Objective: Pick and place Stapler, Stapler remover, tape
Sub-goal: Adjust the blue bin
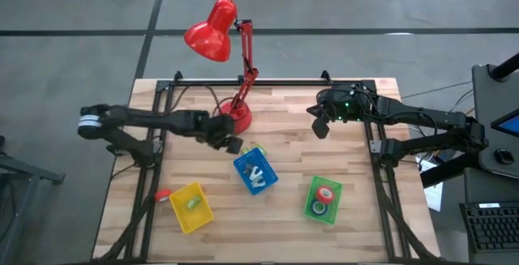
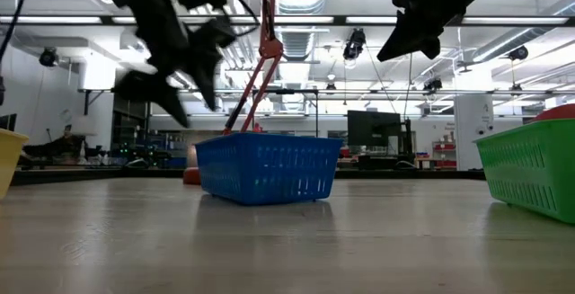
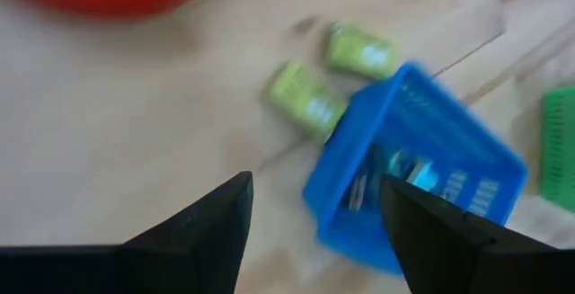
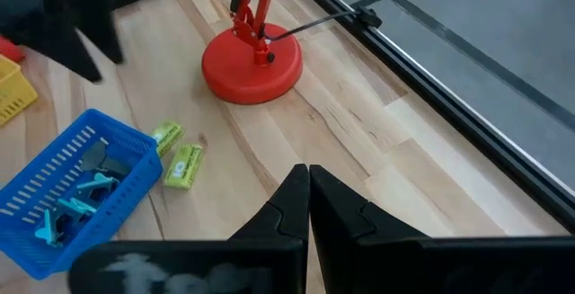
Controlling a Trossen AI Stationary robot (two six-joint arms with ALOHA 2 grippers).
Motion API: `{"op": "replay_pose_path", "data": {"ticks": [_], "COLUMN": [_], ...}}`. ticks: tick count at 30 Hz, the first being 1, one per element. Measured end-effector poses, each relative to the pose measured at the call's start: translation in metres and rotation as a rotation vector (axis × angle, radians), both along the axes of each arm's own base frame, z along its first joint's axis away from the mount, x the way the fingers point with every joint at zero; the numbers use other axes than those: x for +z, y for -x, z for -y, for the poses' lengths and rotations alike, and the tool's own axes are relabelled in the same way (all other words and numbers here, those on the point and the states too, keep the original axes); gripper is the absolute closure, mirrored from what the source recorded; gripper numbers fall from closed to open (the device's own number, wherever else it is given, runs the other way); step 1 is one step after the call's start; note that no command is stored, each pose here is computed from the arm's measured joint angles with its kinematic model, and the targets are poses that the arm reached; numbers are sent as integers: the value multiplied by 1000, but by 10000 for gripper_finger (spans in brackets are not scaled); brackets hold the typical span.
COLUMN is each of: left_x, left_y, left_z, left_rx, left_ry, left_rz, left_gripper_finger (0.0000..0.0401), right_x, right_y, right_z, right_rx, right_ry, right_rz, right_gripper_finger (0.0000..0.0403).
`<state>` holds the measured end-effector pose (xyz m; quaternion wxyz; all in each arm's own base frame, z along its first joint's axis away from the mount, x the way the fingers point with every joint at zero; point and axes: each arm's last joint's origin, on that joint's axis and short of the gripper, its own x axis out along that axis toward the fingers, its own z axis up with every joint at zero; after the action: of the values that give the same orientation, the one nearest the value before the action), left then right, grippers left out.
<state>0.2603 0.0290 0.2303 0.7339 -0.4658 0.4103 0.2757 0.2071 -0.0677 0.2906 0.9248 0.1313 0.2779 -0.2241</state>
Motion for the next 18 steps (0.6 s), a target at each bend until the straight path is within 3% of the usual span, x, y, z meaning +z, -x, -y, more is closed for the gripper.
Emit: {"op": "replay_pose_path", "data": {"ticks": [5,10,15,18], "left_x": [-24,-41,-40,-29], "left_y": [-27,-38,-38,-35], "left_z": [-15,-14,-14,-15], "left_rx": [-73,-97,-87,-89], "left_ry": [30,62,44,-24], "left_rz": [51,37,48,81], "left_gripper_finger": [178,198,220,232], "right_x": [0,0,0,0], "right_y": [0,0,0,0], "right_z": [0,0,0,0], "right_rx": [-16,-26,-31,-31], "right_ry": [-20,-34,-42,-42], "right_rz": [8,12,14,13], "right_gripper_finger": [394,394,394,394]}}
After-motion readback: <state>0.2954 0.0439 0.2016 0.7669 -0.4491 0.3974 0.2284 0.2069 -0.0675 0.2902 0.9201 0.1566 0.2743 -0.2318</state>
